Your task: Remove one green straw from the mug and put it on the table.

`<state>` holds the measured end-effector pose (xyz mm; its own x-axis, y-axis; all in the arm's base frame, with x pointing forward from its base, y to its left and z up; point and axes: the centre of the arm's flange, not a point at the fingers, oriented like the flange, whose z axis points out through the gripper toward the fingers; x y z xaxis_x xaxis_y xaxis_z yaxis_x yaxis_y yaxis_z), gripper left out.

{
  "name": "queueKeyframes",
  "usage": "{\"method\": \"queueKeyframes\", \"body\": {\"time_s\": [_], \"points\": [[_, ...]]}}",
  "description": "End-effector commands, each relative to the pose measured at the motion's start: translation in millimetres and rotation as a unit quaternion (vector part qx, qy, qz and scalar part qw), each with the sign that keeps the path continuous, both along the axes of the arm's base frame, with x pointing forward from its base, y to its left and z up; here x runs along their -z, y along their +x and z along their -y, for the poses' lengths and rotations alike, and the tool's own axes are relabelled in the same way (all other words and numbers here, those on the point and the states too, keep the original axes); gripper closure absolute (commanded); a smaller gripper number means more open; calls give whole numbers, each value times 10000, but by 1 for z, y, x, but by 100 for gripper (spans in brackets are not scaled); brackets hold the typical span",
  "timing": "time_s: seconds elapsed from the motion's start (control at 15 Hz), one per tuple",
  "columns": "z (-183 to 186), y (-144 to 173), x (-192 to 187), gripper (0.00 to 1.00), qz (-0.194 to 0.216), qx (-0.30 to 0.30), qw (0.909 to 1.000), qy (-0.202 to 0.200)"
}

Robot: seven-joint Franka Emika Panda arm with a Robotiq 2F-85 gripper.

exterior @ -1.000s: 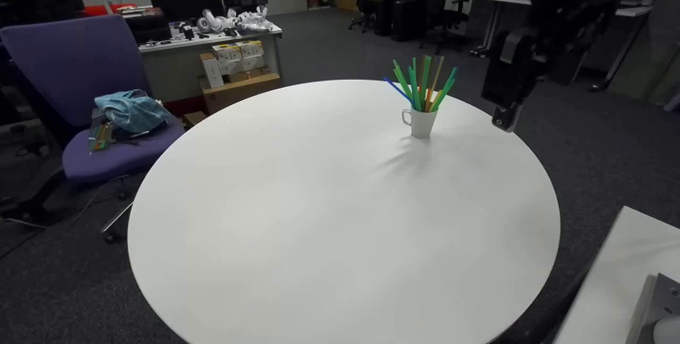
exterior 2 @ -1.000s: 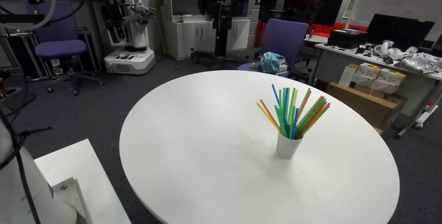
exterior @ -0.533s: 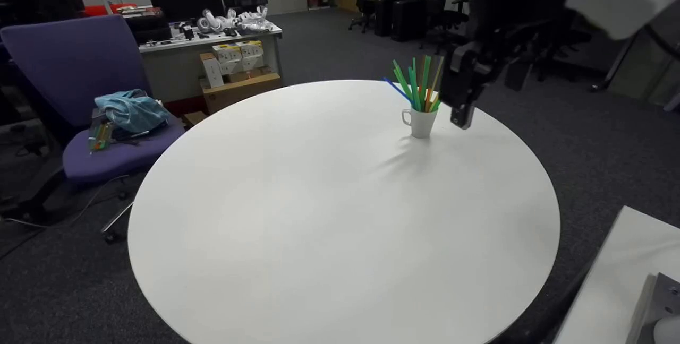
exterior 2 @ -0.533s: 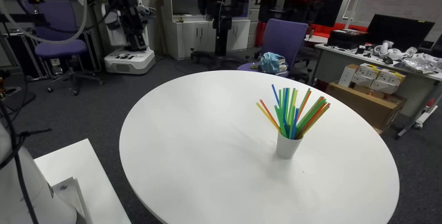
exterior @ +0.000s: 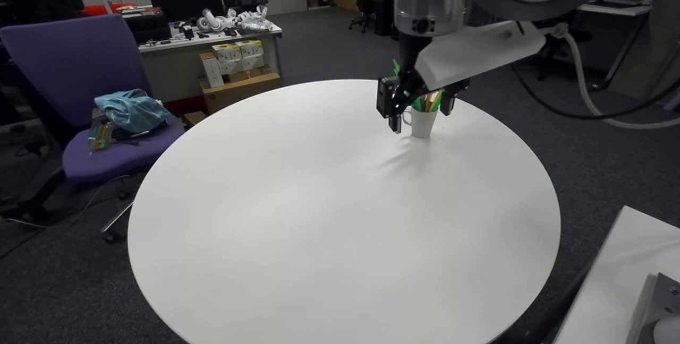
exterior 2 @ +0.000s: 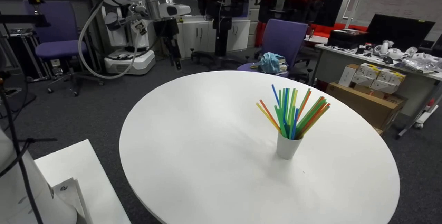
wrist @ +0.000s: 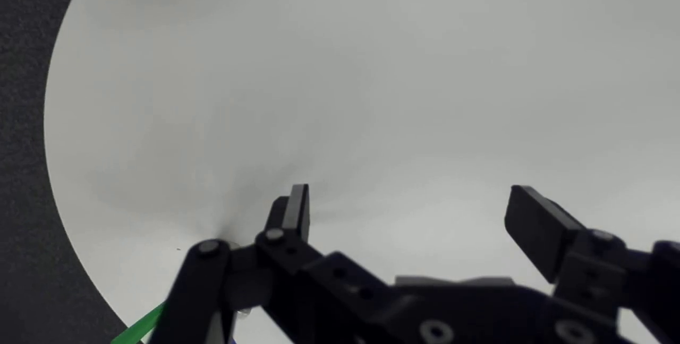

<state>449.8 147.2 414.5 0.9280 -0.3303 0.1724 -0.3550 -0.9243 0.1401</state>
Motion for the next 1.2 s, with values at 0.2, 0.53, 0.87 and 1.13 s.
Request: {"method": "queueKeyframes", "body": {"time_s": [0.2, 0.53, 0.87, 1.13], "points": [[39, 60, -11, 0, 997, 1469, 9841, -68], [78, 61, -12, 0, 922, 2092, 9735, -43], [95, 64, -8, 0, 788, 2333, 9692, 13], [92, 71, 2, 0, 1294, 3397, 9315, -145]]}}
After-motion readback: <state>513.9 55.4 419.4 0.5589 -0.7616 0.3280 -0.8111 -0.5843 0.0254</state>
